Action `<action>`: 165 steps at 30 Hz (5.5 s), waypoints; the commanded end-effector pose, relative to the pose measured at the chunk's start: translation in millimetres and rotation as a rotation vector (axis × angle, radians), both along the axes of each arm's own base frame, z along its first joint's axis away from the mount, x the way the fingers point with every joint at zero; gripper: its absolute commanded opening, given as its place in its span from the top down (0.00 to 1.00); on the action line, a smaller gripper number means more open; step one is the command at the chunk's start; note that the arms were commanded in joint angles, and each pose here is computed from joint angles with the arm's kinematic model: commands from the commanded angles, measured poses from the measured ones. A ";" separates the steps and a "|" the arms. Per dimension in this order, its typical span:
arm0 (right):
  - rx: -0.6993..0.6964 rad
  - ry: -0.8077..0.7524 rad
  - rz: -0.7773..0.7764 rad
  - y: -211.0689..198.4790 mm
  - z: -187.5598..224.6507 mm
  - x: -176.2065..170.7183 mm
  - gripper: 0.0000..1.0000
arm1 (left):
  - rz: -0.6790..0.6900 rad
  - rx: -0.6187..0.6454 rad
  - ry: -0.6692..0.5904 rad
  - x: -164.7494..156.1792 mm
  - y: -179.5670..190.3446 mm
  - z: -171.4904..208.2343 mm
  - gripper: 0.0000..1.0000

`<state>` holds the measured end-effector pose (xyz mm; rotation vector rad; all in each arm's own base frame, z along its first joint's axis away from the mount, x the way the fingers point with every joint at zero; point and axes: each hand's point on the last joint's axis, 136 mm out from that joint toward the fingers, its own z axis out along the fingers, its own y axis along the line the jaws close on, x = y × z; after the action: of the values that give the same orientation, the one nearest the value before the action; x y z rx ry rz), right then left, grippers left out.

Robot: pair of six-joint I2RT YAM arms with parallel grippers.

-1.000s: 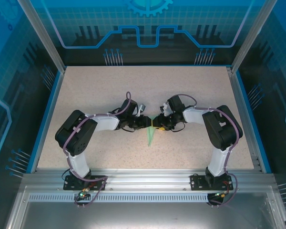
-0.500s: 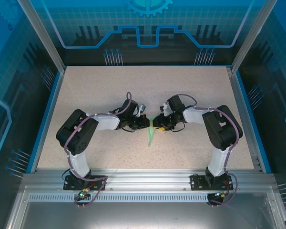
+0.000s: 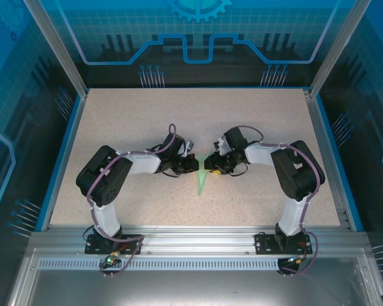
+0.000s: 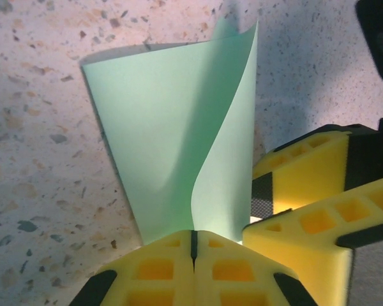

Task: Fold a paper plane with a square sheet of paper (fold left side to right side)
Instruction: Fold the wing for the fifth time at the center of the table.

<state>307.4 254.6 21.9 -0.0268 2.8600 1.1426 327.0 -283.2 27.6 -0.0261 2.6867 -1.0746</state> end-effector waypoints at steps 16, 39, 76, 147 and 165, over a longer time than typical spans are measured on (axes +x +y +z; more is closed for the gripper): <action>0.030 -0.032 0.046 7.5 13.7 -2.9 0.58 | 0.010 0.060 0.032 -3.3 11.1 -25.6 0.98; 0.104 -0.066 -0.003 26.2 33.2 28.6 0.79 | 0.022 0.083 0.042 -9.1 17.7 -33.5 1.00; -0.042 0.013 0.018 19.8 -12.8 25.5 0.78 | 0.061 0.166 0.053 -13.6 34.5 -45.7 1.00; -0.171 0.162 0.009 1.1 -52.6 3.1 0.76 | -0.298 0.083 0.055 -105.1 -16.7 -24.4 0.71; -0.062 -0.067 -0.003 -6.1 45.4 31.6 0.89 | -0.290 0.175 0.112 -126.6 -0.5 -48.0 0.85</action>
<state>339.6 260.4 39.2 -0.0358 2.8848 1.0587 236.8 -307.5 13.5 0.3749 2.7535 -1.0345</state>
